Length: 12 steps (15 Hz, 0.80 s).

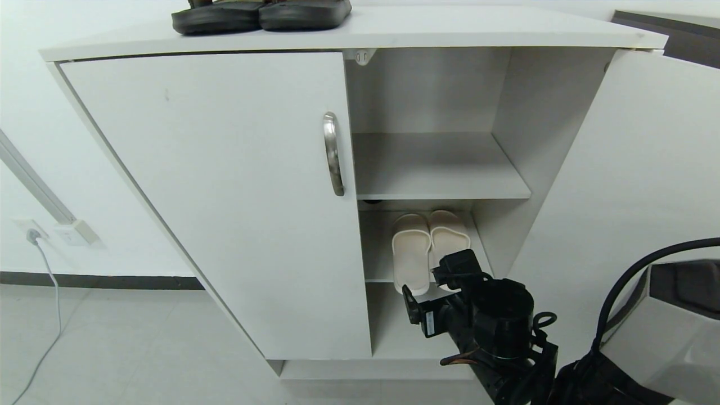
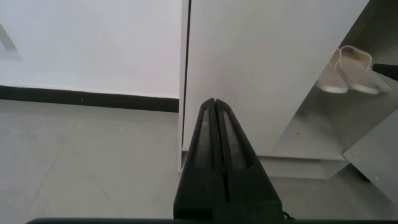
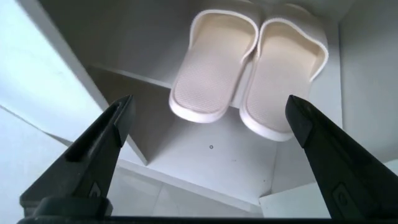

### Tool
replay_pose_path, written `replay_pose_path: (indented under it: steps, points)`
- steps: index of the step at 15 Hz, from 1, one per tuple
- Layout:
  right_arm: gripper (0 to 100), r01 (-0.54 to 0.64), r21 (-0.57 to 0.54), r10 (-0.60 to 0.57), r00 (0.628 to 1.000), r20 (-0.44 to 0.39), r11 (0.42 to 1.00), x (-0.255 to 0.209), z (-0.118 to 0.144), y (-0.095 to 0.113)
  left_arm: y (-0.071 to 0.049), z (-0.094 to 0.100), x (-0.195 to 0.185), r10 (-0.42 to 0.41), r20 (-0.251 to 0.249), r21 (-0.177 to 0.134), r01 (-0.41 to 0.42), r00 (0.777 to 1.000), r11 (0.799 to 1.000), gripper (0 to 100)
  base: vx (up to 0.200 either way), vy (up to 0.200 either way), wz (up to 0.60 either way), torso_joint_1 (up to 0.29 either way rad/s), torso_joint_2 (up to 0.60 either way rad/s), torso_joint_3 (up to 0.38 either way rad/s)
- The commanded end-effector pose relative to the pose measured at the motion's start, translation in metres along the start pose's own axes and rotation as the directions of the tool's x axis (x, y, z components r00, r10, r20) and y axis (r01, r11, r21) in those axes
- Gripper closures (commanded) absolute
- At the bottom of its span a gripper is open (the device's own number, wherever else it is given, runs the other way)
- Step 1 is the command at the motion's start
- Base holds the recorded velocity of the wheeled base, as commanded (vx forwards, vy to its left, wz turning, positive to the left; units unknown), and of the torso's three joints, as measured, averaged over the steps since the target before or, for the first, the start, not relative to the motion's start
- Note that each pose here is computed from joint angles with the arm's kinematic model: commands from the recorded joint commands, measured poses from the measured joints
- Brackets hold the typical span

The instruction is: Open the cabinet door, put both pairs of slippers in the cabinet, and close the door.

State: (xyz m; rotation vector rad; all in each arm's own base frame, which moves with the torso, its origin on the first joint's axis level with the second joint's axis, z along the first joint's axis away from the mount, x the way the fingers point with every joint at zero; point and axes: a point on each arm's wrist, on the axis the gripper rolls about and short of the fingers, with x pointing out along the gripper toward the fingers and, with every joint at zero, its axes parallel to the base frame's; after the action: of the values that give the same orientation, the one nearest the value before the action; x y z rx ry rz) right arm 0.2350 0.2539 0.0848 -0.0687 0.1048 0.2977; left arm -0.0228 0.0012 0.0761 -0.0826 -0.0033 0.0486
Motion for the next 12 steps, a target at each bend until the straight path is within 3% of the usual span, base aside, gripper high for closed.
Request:
replay_pose_path:
  steps: [1,10,12]
  points:
    - [0,-0.003,0.001,0.003,1.0,0.003,1.0,-0.0017,0.0013,0.0004,0.0,0.0,0.0001,0.0,-0.001,0.0,0.0,1.0,1.0,100,0.0,0.0,0.0,0.0,0.0,0.0]
    - [0,-0.003,0.004,0.003,1.0,0.007,1.0,-0.0013,0.0019,0.0001,0.0,0.0,0.0001,0.0,-0.001,-0.005,0.0,1.0,1.0,100,-0.2,0.0,0.0,0.001,0.0,0.002]
    - [0,-0.002,0.004,0.002,1.0,0.007,1.0,-0.001,0.002,-0.0004,0.0,0.0,0.0001,0.0,-0.001,-0.005,0.0,1.0,1.0,100,0.0,0.0,0.0,0.0,0.0,0.0]
